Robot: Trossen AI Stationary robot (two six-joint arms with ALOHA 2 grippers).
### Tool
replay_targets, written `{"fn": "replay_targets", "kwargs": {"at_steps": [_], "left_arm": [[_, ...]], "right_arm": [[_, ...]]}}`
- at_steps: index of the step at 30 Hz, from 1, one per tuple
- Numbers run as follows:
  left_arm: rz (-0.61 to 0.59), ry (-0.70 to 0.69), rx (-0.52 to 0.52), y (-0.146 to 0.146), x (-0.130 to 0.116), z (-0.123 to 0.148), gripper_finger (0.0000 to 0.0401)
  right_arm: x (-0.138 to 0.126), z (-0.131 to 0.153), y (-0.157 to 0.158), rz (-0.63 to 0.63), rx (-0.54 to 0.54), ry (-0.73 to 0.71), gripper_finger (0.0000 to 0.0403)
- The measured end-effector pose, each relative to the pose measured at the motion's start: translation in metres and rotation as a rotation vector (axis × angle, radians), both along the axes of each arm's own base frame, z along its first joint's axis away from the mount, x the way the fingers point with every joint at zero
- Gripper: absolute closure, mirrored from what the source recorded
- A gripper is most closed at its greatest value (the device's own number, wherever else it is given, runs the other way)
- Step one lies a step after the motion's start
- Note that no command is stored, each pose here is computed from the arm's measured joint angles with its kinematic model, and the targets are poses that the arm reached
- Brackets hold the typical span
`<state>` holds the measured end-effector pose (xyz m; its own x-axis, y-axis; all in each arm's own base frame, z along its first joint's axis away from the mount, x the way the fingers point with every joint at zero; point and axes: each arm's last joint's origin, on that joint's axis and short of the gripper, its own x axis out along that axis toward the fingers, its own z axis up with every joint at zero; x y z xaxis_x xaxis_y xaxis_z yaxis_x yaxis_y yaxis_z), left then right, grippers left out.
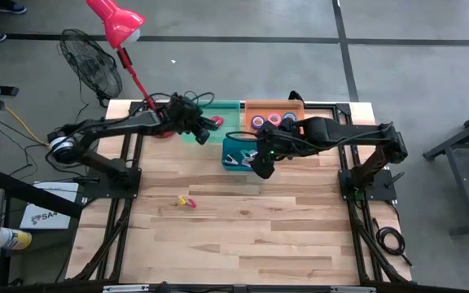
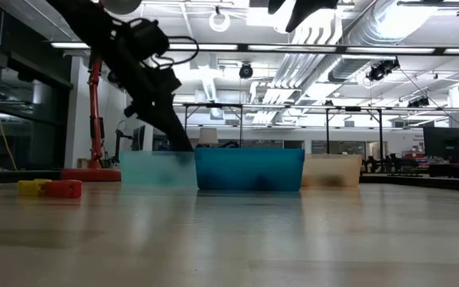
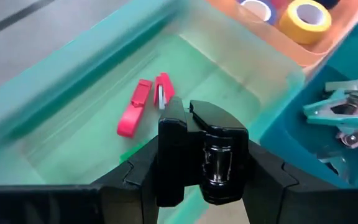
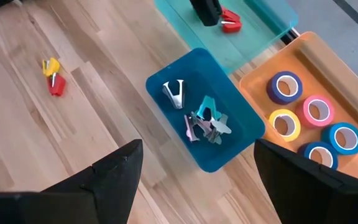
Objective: Pick and place Stapler, Stapler remover, tape
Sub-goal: Put the black stapler into the green bin, then put the yellow stapler into the green bin
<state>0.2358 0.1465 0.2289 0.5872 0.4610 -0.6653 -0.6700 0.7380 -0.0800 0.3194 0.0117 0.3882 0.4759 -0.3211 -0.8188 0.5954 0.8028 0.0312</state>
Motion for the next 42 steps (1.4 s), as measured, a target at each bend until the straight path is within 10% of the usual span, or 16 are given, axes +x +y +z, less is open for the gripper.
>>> {"fn": "replay_targets", "kwargs": {"at_steps": [14, 26, 42], "left_arm": [[-0.202, 0.050, -0.015, 0.038, 0.004, -0.036, 0.0242], [-0.178, 0.092, -0.018, 0.035, 0.003, -0.038, 0.0014], [-0.142, -0.039, -0.025, 0.023, -0.012, -0.001, 0.0037]], "right_arm": [[-0.004, -0.002, -0.001, -0.005, -0.014, 0.052, 0.0104], [-0.010, -0.003, 0.011, 0.044, -0.153, 0.118, 0.0104], [0.008, -0.005, 0.043, 0.208, -0.209, -0.097, 0.0104]]}}
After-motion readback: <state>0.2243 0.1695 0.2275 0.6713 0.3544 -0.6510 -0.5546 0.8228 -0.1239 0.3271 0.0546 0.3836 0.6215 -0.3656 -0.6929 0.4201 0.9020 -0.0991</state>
